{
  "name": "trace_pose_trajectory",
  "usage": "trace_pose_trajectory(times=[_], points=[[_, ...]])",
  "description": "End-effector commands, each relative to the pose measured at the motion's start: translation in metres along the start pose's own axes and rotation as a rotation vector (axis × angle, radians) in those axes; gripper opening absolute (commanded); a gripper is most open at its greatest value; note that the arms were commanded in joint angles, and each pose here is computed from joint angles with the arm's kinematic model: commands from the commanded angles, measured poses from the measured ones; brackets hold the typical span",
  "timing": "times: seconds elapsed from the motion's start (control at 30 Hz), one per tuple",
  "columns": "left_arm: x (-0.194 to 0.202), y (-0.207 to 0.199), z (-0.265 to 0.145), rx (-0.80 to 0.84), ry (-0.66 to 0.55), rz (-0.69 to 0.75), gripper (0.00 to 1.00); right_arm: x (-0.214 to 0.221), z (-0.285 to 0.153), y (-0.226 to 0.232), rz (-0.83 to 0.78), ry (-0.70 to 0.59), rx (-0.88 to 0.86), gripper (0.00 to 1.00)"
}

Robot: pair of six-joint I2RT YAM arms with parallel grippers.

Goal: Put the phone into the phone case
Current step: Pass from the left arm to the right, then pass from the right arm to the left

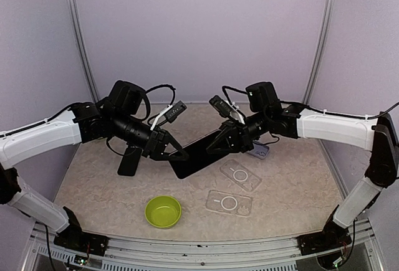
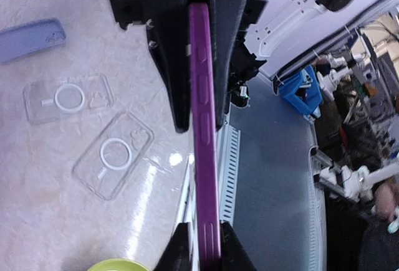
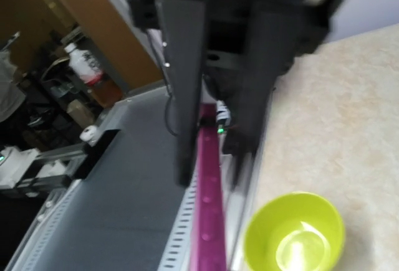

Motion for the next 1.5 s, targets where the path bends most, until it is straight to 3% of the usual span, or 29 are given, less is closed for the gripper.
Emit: trace_pose_trajectory(times=[0.0, 0.03, 0.17, 0.27, 0.4, 0.5, 0.7, 1.0, 1.2, 1.47], points=[[-0.026, -0.007, -0.007, 0.021, -0.085, 0.084, 0.4, -0.013, 0.008, 0.028, -0.109, -0.022, -0.173, 0.0], [-0.026, -0.004, -0.008, 0.002, -0.1, 0.095, 0.55, -0.013, 0.008, 0.027, -0.116, -0.019, -0.159, 0.0], [-0.026, 0.004, -0.019, -0.053, -0.184, 0.095, 0.8, -0.024, -0.001, 0.019, -0.135, -0.047, -0.038, 0.0], [-0.023, 0.004, -0.025, -0.063, -0.235, 0.076, 0.91, -0.042, -0.007, 0.022, -0.167, -0.101, 0.024, 0.0], [-0.021, 0.0, -0.038, -0.066, -0.357, 0.082, 0.97, -0.054, -0.012, 0.008, -0.139, -0.158, 0.147, 0.0], [-0.027, -0.009, -0.05, -0.068, -0.439, 0.11, 0.97, -0.053, -0.01, -0.002, -0.088, -0.172, 0.157, 0.0], [-0.029, -0.007, -0.052, -0.08, -0.477, 0.104, 0.96, -0.052, -0.003, -0.005, -0.035, -0.226, 0.132, 0.0], [-0.024, -0.008, -0.053, -0.103, -0.5, 0.08, 0.82, -0.051, 0.004, -0.004, 0.0, -0.33, 0.201, 0.0], [-0.016, -0.016, -0.055, -0.108, -0.527, 0.075, 0.81, -0.045, 0.006, -0.002, 0.034, -0.376, 0.222, 0.0], [-0.001, -0.012, -0.048, -0.138, -0.524, 0.057, 0.69, -0.044, 0.015, 0.005, 0.059, -0.429, 0.199, 0.0]])
Point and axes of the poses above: each gripper's point midway between its finger pads, its own z axis out along the fingers, its own y axis along the line the jaws close on, x = y × z, the point moved 3 cm from there along -z, back along the fingers, and after that the axes turned 3 degrees about -z, right-handed, at the moved point
